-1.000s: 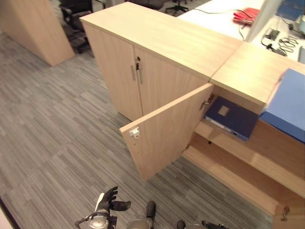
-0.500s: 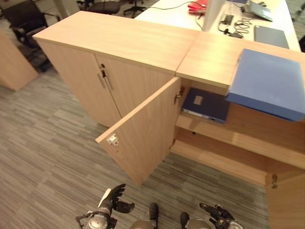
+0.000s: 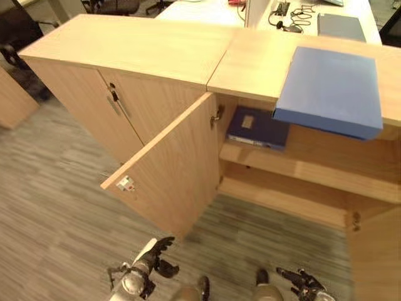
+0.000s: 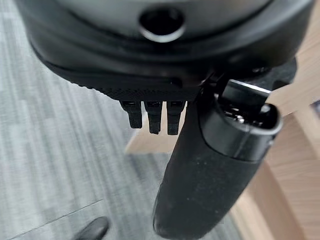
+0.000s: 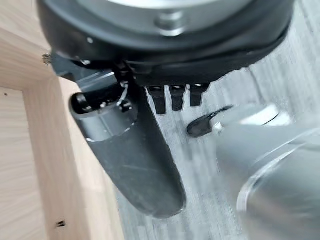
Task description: Put the empty folder in the office cabinet
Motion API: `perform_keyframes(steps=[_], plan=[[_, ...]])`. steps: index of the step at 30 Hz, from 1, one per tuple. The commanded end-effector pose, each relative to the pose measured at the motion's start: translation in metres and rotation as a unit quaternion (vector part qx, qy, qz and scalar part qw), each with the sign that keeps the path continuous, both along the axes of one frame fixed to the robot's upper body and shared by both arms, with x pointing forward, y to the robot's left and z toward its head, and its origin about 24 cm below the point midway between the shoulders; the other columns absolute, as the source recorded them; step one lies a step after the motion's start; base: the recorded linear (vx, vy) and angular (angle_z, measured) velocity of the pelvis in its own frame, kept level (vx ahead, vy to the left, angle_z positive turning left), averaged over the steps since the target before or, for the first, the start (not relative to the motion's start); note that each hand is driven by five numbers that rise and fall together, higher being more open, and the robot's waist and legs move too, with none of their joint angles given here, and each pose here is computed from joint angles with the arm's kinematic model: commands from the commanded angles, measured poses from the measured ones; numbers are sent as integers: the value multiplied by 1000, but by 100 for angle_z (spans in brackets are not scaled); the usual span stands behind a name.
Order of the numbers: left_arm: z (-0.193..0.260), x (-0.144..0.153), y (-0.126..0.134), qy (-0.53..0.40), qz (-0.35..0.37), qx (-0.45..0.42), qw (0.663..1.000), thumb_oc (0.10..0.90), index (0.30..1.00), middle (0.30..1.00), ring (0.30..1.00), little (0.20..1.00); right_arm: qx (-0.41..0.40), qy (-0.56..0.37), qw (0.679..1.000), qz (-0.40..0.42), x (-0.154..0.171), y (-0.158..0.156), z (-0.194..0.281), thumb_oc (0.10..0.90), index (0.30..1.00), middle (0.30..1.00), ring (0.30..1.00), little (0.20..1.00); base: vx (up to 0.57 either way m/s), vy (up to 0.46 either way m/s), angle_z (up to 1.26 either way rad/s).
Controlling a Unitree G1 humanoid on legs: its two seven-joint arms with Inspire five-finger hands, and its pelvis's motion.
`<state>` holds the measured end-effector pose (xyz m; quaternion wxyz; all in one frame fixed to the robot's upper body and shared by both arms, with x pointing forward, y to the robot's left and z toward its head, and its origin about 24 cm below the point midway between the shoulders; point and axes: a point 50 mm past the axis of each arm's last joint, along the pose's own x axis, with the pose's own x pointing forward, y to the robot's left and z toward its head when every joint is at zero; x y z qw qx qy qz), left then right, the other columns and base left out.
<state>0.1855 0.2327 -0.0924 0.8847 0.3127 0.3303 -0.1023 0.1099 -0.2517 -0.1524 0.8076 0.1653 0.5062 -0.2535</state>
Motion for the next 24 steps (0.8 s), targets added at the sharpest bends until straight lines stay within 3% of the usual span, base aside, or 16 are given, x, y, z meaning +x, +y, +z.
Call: perform_keyframes(steps=[1,8,12,18,24], plan=[[26,23,-3,-75,-19,-24,997,800,900,900,900,900,-32,-20,999,27,18,-9,8,800,900,900,900,900,179,-508,27],[37,41,-29,-98,-64,-53,992,800,900,900,900,900,-65,-11,997,26,6,-25,11,800,900,900,900,900,80,-390,63],[39,40,-29,-104,-62,-56,991,800,900,900,900,900,-66,-14,996,52,12,-21,11,800,900,900,900,900,61,-203,39],[33,31,-20,-96,-26,-62,993,800,900,900,900,900,-54,-15,992,109,20,1,7,800,900,900,900,900,69,-116,-31],[44,40,-26,-123,-24,-89,988,800,900,900,900,900,-45,-24,989,138,26,16,6,800,900,900,900,900,54,32,-52]])
